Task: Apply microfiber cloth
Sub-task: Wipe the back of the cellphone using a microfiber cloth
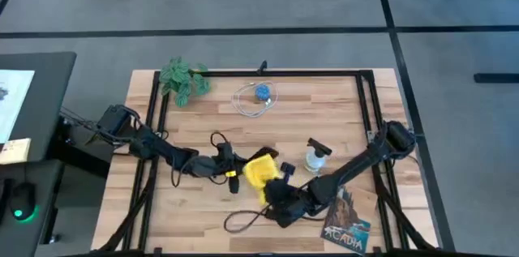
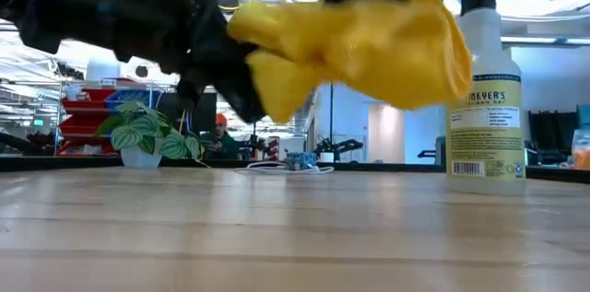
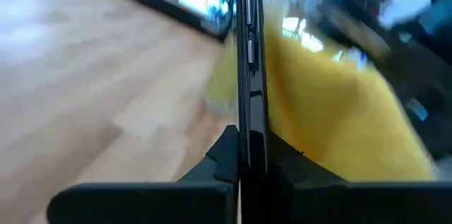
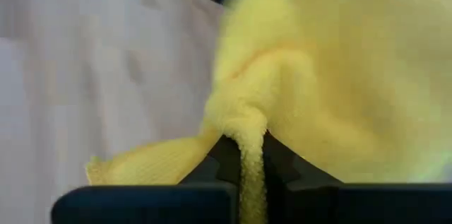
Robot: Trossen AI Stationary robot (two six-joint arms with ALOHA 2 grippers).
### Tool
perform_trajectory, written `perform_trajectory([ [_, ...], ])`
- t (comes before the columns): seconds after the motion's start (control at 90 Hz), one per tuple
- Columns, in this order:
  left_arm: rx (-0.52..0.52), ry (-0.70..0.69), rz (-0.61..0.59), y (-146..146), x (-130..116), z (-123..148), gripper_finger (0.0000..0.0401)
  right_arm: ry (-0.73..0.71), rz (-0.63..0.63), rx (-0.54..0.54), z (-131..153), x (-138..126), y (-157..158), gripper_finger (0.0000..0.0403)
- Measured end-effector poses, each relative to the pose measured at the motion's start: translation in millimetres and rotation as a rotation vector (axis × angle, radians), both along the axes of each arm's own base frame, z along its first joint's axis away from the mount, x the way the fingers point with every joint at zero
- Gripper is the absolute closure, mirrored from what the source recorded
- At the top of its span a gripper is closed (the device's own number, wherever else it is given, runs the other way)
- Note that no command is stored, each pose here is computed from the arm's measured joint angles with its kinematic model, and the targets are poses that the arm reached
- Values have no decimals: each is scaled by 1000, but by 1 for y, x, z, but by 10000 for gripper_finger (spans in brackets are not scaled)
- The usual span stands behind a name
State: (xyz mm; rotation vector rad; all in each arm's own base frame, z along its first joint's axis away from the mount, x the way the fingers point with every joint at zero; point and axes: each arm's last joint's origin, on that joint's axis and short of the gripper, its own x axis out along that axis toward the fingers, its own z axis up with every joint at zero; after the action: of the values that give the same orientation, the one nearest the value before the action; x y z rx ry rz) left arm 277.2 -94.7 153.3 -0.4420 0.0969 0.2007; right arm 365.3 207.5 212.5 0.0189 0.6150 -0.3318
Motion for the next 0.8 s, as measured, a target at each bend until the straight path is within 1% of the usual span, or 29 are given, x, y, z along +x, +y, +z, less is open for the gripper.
perform_trajectory([
  [0.067, 5, -44, -5, 0, 0, 5, 396, -35, 51, -13, 4, 2, 6, 401],
  [0.167, -7, -133, -26, -1, 1, 14, 396, -80, 103, -65, 10, 7, 8, 401],
  [0.211, -12, -162, -43, -2, 1, 17, 396, -96, 80, -107, 11, 8, 5, 401],
  [0.3, -20, -187, -69, -3, 0, 19, 396, -108, -12, -208, 12, 10, -3, 401],
  [0.356, -28, -203, -93, -5, 0, 21, 396, -112, -44, -240, 13, 12, -8, 401],
  [0.656, -46, -245, -105, -11, -4, 24, 396, -103, -96, -256, 14, 20, -26, 401],
  [0.8, -43, -245, -101, -14, -5, 24, 397, -40, -131, -335, 12, 10, -26, 401],
])
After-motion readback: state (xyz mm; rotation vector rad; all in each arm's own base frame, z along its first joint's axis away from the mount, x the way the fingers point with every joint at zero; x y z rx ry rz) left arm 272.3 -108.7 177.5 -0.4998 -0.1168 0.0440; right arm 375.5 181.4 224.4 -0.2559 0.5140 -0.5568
